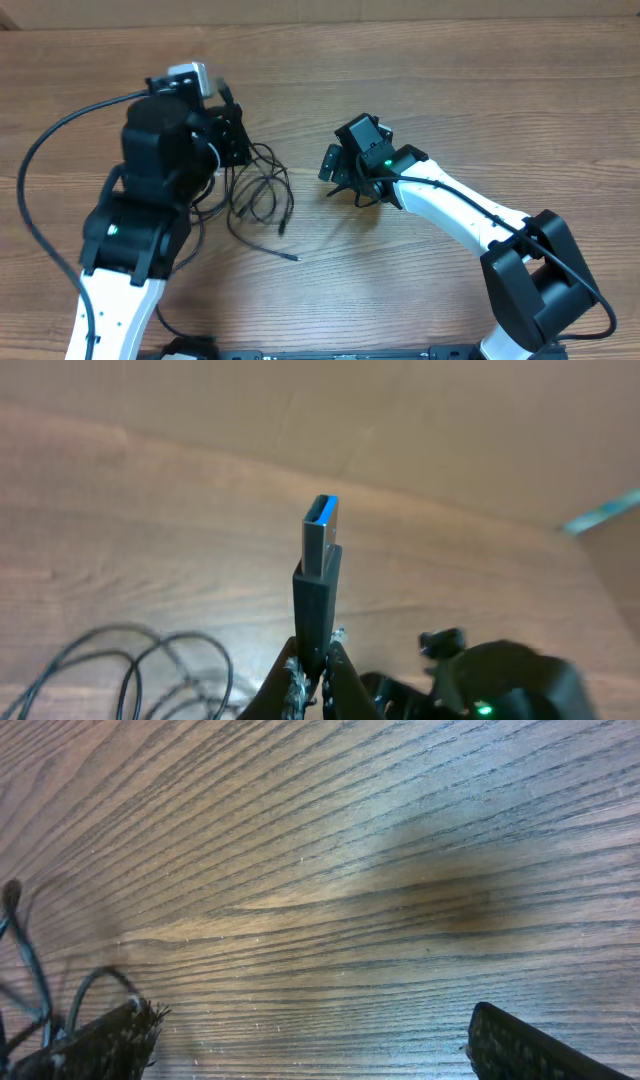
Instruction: Untangle cables
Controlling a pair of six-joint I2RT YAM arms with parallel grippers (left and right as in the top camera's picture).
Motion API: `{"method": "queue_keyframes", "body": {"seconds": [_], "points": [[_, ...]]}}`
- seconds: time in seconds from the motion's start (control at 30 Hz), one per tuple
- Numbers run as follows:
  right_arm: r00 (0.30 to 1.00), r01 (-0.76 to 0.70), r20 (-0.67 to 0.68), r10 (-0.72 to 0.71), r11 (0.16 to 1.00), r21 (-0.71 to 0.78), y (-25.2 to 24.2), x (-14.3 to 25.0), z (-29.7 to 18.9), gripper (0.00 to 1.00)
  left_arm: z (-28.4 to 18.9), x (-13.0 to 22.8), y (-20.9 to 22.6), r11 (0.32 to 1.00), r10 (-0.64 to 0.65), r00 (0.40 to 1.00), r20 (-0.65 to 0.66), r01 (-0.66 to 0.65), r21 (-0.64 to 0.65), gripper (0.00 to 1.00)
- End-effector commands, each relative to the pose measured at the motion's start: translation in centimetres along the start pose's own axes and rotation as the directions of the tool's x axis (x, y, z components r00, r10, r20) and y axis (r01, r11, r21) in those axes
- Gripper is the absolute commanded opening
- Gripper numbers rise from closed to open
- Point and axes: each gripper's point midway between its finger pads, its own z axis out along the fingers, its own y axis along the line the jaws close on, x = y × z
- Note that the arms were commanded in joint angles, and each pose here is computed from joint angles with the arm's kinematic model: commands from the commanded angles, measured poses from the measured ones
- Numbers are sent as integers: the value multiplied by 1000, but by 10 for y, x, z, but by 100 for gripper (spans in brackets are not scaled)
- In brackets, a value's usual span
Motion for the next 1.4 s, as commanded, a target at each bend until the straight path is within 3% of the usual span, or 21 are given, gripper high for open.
{"method": "queue_keyframes", "body": {"seconds": [0.0, 0.17, 0.37, 0.43, 0.57, 0.67, 0.83, 0.87, 0.93, 1.03, 1.13, 1.17, 1.27, 1.37], "points": [[1000, 1, 12, -1, 1000, 3, 0, -2, -1, 98, -24, -28, -14, 998, 29, 993, 113, -35, 48, 4], [1000, 0, 7, 0, 1000, 2, 0, -1, -1, 100, -56, -57, -29, 993, 26, 965, 262, -54, 101, 4], [989, 106, -91, -118, 986, -128, 22, 17, -3, 100, -72, -77, 17, 988, -23, 921, 389, 81, -133, 4], [963, 198, -122, -238, 941, -274, 46, 27, -9, 100, -72, -75, 15, 987, -77, 919, 387, 125, -100, 4], [865, 346, -94, -493, 721, -601, 95, 54, -38, 100, -67, -68, -3, 995, -95, 938, 332, 102, -3, 4], [824, 405, -54, -564, 653, -640, 102, 63, -43, 100, -67, -67, -3, 994, -99, 939, 330, 105, -2, 4], [793, 460, 6, -609, 592, -662, 116, 72, -46, 100, -63, -55, 2, 966, -253, 925, 283, 259, 17, 4], [788, 478, 41, -615, 568, -669, 124, 72, -49, 96, -62, -53, -1, 959, -282, 922, 265, 282, 40, 4], [800, 493, 77, -595, 579, -649, 130, 65, -47, 90, -62, -50, -8, 948, -318, 918, 236, 308, 80, 4], [866, 452, 88, -493, 695, -560, 127, 45, -36, 91, -62, -48, -21, 926, -370, 909, 190, 344, 154, 4], [898, 422, 115, -426, 754, -503, 124, 29, -31, 91, -64, -46, -38, 914, -368, 920, 138, 330, 235, 4], [902, 418, 129, -413, 756, -504, 126, 25, -32, 88, -64, -46, -42, 906, -378, 918, 122, 339, 253, 4], [897, 434, 180, -403, 731, -527, 137, 18, -38, 65, -65, -45, -48, 900, -373, 922, 106, 332, 282, 4], [905, 423, 214, -368, 717, -554, 147, 10, -45, 55, -66, -42, -51, 897, -369, 926, 86, 330, 295, 4]]}}
